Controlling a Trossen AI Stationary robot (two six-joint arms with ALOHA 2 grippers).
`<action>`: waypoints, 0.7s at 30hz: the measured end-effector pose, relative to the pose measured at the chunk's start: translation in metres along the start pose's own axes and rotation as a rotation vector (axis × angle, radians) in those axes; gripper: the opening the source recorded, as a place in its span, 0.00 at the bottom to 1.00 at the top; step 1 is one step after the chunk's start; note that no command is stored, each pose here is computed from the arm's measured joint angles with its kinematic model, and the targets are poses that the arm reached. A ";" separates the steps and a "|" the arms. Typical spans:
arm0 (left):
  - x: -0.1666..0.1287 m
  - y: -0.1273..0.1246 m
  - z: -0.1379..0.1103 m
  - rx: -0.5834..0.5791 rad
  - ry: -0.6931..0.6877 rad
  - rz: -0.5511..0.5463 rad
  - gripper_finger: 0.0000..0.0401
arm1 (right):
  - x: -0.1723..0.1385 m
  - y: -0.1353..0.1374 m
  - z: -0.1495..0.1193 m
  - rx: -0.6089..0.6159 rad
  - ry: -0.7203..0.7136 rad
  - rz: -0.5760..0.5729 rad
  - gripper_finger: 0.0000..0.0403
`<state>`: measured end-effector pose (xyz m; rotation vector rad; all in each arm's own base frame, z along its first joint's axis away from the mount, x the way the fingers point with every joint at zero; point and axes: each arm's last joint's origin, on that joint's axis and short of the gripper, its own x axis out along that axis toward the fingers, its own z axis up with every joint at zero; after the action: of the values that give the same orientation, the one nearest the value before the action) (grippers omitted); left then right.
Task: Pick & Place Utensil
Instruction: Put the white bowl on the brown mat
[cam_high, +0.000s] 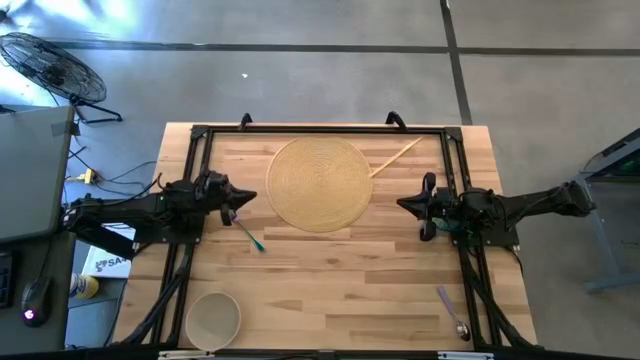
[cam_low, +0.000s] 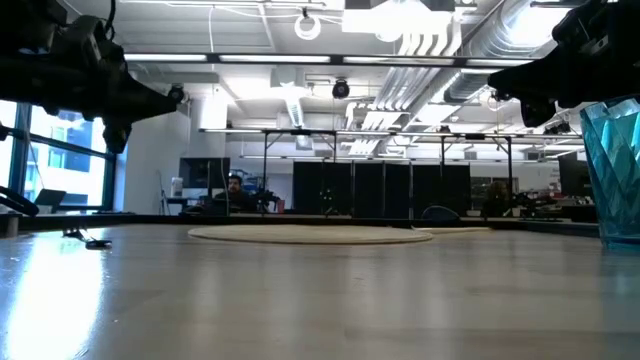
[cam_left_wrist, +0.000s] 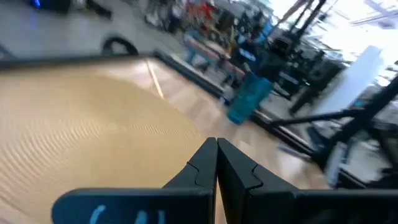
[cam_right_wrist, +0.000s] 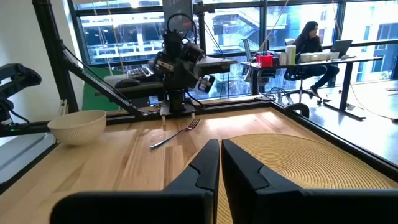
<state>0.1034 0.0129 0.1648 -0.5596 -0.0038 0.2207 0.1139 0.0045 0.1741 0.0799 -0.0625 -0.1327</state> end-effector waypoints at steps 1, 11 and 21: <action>0.000 0.000 -0.001 -0.035 0.025 -0.017 0.01 | 0.000 0.000 0.000 0.000 0.000 0.000 0.03; -0.004 -0.020 0.007 -0.039 0.084 -0.446 0.01 | 0.000 0.000 0.000 0.000 0.000 0.001 0.03; -0.010 -0.052 0.001 0.037 0.012 -0.601 0.01 | 0.000 0.000 0.000 0.000 0.000 0.000 0.03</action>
<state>0.1045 -0.0309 0.1937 -0.5002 -0.1542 -0.3672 0.1139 0.0045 0.1741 0.0800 -0.0629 -0.1329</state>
